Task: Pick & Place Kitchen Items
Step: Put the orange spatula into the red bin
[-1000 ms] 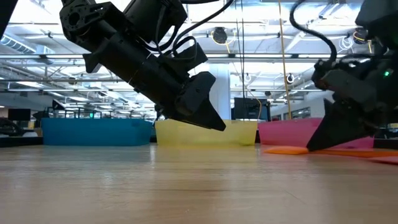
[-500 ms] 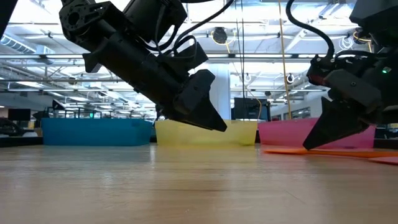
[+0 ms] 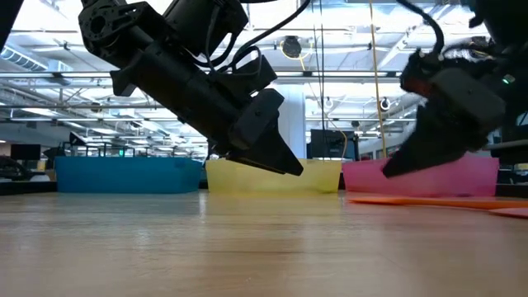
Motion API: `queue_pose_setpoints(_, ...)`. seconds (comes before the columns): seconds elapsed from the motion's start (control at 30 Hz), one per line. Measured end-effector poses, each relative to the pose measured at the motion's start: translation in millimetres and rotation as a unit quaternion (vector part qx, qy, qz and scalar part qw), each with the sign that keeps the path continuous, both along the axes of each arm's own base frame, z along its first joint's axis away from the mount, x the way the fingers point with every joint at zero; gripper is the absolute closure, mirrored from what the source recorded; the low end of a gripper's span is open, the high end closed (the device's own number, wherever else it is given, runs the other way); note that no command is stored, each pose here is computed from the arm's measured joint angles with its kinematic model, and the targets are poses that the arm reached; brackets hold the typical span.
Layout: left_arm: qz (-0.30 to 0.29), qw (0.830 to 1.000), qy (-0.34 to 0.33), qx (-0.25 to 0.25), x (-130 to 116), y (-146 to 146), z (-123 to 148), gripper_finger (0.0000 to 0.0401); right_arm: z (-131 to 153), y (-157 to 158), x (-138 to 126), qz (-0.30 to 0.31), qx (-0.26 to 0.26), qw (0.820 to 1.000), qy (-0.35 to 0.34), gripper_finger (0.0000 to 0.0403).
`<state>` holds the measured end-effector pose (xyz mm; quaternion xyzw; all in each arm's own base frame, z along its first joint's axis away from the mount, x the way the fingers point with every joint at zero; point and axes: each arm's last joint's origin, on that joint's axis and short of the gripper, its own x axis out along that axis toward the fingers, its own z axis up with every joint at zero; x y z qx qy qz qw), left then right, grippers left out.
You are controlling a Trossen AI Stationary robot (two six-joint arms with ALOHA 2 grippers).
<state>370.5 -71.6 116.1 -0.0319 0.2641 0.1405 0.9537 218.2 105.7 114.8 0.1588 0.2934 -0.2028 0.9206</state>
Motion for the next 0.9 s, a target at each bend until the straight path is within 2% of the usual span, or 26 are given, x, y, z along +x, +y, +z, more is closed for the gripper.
queue_pose_setpoints(0.1,0.001,1.000,0.000,-0.001,0,0,0,0.0194,5,1,4,0.007,-0.035,0.999,-0.024,0.0292)
queue_pose_setpoints(0.23,0.001,1.000,-0.001,-0.002,0,0,0,0.0194,5,-2,5,0.006,-0.078,0.997,-0.021,0.0283)
queue_pose_setpoints(0.37,0.003,1.000,-0.001,-0.001,0,1,0,0.0194,-2,-8,8,-0.006,-0.079,0.997,-0.006,0.0283)
queue_pose_setpoints(0.53,0.004,1.000,-0.001,-0.001,0,1,0,0.0194,-25,-11,11,-0.027,-0.068,0.997,0.029,0.0283)
queue_pose_setpoints(0.73,0.003,1.000,-0.001,0.001,0,1,0,0.0194,-38,-14,12,-0.074,-0.082,0.994,0.025,0.0282)
queue_pose_setpoints(0.9,0.002,1.000,-0.001,0.002,0,1,0,0.0194,-39,-15,13,-0.055,-0.091,0.994,0.035,0.0270)
